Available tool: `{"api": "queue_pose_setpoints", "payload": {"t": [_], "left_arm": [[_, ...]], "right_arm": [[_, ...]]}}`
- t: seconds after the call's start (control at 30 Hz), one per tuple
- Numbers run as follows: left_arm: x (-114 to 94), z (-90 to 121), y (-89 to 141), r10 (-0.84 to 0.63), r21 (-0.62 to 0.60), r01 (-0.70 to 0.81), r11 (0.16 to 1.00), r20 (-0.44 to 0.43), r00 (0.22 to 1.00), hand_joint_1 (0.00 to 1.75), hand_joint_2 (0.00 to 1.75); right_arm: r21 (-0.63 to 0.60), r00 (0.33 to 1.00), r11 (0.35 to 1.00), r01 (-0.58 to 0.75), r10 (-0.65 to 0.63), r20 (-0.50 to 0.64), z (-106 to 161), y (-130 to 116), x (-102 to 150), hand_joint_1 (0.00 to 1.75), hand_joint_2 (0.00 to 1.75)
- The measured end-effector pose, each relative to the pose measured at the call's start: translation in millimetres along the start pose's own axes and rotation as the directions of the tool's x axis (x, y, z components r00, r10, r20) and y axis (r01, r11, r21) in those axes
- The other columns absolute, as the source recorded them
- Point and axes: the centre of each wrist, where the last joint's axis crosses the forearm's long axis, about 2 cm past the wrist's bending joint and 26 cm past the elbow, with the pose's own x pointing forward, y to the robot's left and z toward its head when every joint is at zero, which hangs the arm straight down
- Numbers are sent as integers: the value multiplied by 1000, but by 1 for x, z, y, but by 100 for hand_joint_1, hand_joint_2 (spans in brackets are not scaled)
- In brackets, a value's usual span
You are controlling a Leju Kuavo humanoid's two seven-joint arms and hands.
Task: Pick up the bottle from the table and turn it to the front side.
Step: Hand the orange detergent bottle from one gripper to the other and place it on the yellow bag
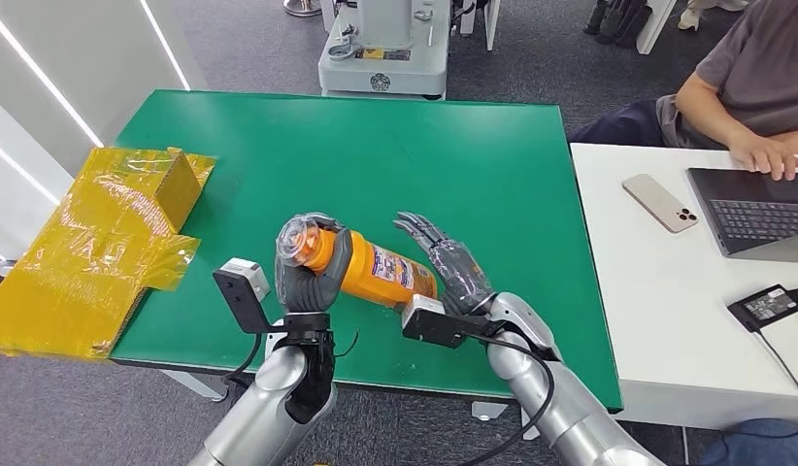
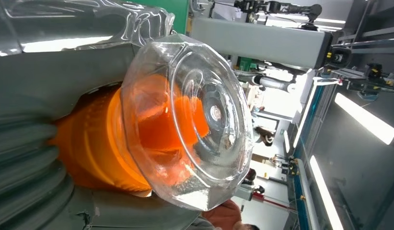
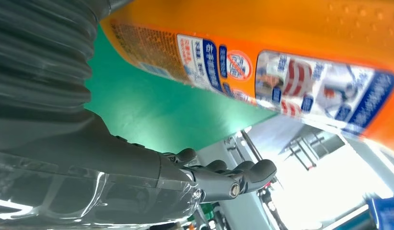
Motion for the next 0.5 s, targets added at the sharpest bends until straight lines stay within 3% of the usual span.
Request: {"api": "queue_pose_setpoints", "payload": {"t": [0.23,0.33,0.5], "left_arm": [[-1,2,2,-6,4,6,1000,-3,1000,175,175],[-4,8,8,-20,17,20,1000,-9,1000,175,175],[-3,7,13,-25,28,25,999,0,1000,175,175]], "right_arm": [[-55,1000,998,15,-13,24,-2,-4,4,0,175],[-207,970,957,202,-166,176,-5,-4,27,0,175],[-198,893,899,390,-317,320,-2,0,51,0,175]]}}
